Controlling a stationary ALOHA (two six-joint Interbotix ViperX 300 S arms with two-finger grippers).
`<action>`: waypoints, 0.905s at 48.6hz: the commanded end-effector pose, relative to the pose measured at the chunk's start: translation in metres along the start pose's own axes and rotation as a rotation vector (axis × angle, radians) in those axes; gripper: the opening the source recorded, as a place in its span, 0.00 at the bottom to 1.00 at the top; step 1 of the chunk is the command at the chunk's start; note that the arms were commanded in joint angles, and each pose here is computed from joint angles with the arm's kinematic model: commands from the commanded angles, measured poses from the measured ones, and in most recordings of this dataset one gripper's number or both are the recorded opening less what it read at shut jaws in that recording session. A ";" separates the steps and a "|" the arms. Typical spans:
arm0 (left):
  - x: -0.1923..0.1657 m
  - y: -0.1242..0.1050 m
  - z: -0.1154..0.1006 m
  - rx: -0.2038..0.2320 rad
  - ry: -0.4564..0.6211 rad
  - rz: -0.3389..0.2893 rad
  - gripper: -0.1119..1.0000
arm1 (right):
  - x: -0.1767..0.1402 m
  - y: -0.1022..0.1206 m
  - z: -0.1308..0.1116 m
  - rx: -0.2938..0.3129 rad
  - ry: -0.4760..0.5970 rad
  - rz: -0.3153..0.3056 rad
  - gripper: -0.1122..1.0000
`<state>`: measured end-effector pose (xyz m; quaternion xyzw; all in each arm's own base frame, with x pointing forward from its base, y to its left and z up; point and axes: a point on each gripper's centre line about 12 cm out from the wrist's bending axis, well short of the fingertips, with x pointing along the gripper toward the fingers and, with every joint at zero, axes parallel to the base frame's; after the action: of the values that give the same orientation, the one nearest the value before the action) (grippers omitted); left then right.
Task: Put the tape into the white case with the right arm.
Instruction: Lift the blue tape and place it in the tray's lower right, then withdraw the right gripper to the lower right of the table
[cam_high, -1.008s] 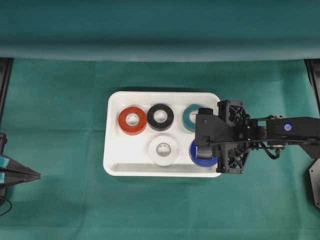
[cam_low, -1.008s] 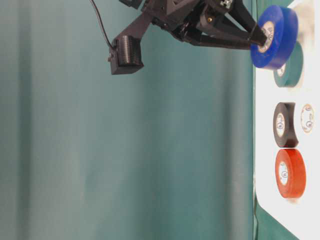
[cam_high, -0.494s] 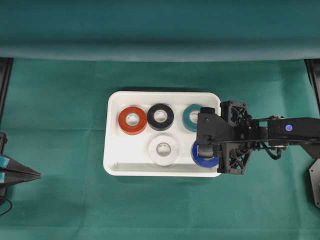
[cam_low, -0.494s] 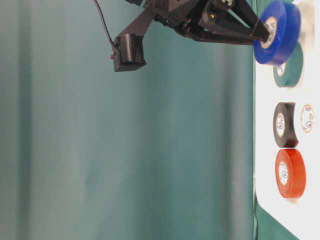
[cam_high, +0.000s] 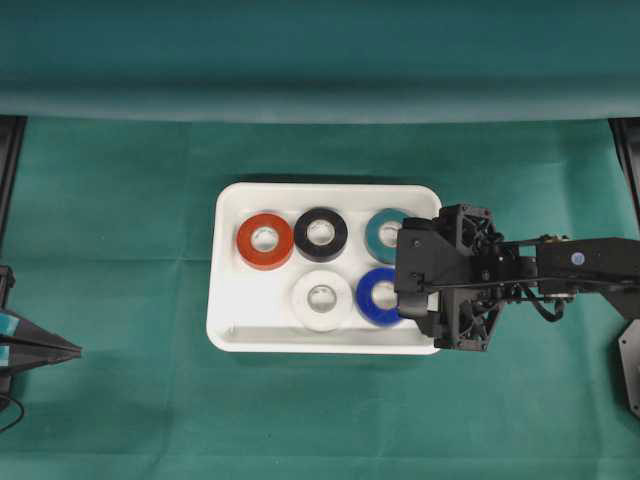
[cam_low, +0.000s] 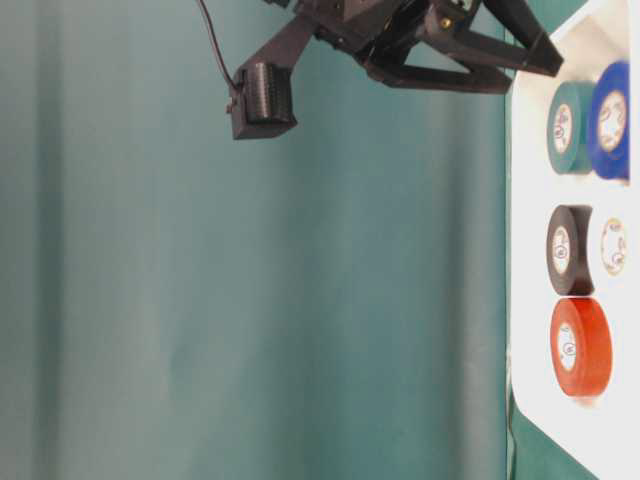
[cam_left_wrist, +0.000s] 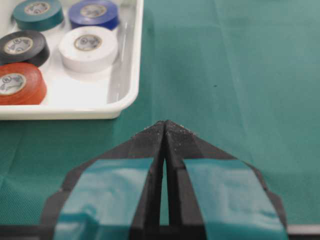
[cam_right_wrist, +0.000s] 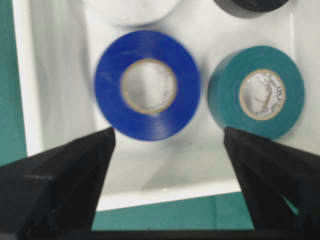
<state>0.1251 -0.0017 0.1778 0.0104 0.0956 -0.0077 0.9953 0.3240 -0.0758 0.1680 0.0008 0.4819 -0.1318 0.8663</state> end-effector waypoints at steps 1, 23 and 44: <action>0.000 0.000 0.005 0.003 -0.014 0.002 0.10 | -0.003 -0.002 0.006 0.005 -0.024 -0.001 0.82; 0.000 0.000 0.005 0.001 -0.014 0.002 0.10 | -0.031 -0.008 -0.027 0.017 0.038 -0.028 0.90; 0.000 0.000 0.005 0.001 -0.014 0.002 0.10 | -0.076 0.000 -0.089 0.038 -0.058 0.020 0.90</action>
<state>0.1251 -0.0017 0.1776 0.0112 0.0964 -0.0077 0.9953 0.2169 -0.0527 0.1817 0.0162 0.4647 -0.1400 0.8742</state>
